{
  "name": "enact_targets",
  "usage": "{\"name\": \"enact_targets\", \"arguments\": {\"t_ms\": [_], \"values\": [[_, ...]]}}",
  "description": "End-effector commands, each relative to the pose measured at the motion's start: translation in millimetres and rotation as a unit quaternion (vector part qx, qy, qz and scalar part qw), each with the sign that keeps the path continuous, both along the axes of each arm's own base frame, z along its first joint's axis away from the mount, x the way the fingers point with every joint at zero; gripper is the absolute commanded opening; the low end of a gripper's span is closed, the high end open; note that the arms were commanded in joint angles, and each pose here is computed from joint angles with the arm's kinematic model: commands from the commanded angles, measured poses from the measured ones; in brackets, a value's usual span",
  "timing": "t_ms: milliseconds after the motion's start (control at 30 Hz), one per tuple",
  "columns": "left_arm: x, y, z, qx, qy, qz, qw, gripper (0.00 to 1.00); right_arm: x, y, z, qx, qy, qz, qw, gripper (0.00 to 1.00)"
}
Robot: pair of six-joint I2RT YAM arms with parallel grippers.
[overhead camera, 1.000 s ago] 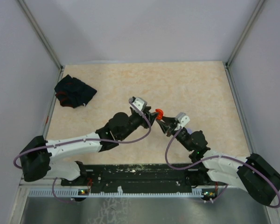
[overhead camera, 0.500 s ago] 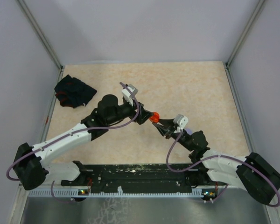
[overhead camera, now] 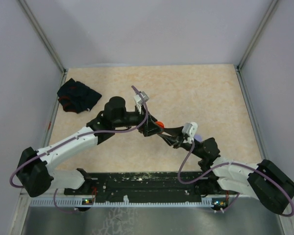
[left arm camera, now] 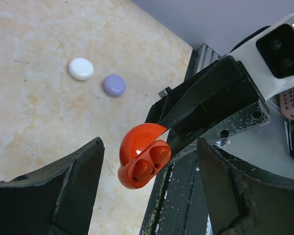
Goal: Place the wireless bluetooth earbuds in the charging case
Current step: Close the charging case.
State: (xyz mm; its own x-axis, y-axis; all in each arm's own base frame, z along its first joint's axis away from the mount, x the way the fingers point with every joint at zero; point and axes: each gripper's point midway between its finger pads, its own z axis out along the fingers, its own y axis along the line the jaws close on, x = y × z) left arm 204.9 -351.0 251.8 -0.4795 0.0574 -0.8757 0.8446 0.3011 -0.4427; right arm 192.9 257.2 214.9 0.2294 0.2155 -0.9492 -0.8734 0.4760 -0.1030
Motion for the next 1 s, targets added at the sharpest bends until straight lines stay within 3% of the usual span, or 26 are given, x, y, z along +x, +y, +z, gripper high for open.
{"name": "enact_targets", "arguments": {"t_ms": [0, 267, 633, 767, 967], "values": [[-12.9, -7.8, 18.0, -0.03, 0.005, -0.053, 0.998, 0.8, -12.1, 4.1, 27.4, 0.035, -0.037, 0.03, 0.998, 0.0], [-25.1, -6.8, 31.3, -0.059, -0.006, -0.089, 0.994, 0.73, -10.0, 7.2, 26.8, 0.032, -0.029, 0.034, 0.999, 0.0], [-26.0, 1.3, 40.4, -0.069, -0.024, -0.088, 0.993, 0.72, -4.2, 14.1, 13.6, 0.011, 0.005, 0.04, 0.999, 0.0], [-7.1, 12.3, 36.0, -0.042, -0.033, -0.032, 0.998, 0.75, 5.2, 13.3, 10.2, 0.013, 0.034, 0.028, 0.999, 0.0], [43.0, 59.2, 24.9, 0.05, -0.069, 0.144, 0.986, 0.81, 34.0, 5.4, -2.6, 0.021, 0.125, -0.01, 0.992, 0.0]]}}
